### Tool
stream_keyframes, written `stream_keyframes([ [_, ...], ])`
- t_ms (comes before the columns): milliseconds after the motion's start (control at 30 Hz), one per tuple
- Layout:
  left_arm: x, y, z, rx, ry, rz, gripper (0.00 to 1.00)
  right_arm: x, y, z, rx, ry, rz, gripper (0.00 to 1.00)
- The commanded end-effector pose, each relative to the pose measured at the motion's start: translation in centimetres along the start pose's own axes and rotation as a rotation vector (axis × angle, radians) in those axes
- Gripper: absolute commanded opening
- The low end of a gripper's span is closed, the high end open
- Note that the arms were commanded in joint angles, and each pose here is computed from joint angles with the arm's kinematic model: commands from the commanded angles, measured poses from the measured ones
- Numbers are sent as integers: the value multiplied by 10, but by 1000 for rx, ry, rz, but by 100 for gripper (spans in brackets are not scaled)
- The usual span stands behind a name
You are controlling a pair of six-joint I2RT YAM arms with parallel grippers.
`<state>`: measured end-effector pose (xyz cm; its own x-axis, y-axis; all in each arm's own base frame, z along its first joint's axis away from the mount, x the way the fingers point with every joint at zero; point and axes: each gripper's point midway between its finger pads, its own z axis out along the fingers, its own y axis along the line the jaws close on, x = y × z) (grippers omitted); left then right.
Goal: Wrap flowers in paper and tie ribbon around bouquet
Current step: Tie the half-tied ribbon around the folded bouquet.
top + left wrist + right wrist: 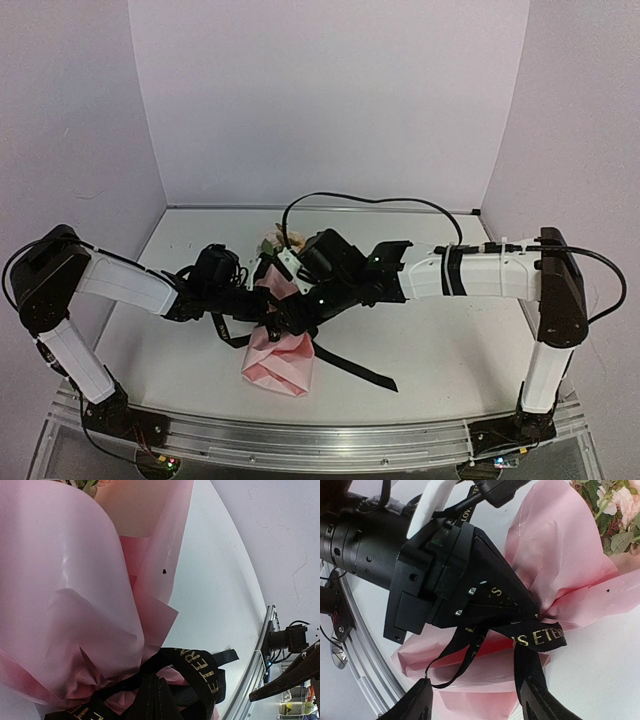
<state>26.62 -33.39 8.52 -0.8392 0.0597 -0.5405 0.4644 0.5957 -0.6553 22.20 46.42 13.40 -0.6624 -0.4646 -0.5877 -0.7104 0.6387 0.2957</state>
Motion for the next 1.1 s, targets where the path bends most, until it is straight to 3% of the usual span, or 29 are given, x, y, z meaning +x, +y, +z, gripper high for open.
stream_keyframes([
  [0,-3,-13,-2,64,7,28,0,-9,21,-3,-90,-5,-48,62],
  [300,9,-11,1,82,54,34,0,-7,33,8,-132,83,-77,62],
  [600,10,-11,2,83,66,43,0,3,26,13,-100,121,-105,49],
  [833,13,-10,3,90,80,44,0,4,29,15,-118,137,-110,48],
  [1067,15,-8,3,78,86,46,0,4,32,18,-131,148,-123,40],
])
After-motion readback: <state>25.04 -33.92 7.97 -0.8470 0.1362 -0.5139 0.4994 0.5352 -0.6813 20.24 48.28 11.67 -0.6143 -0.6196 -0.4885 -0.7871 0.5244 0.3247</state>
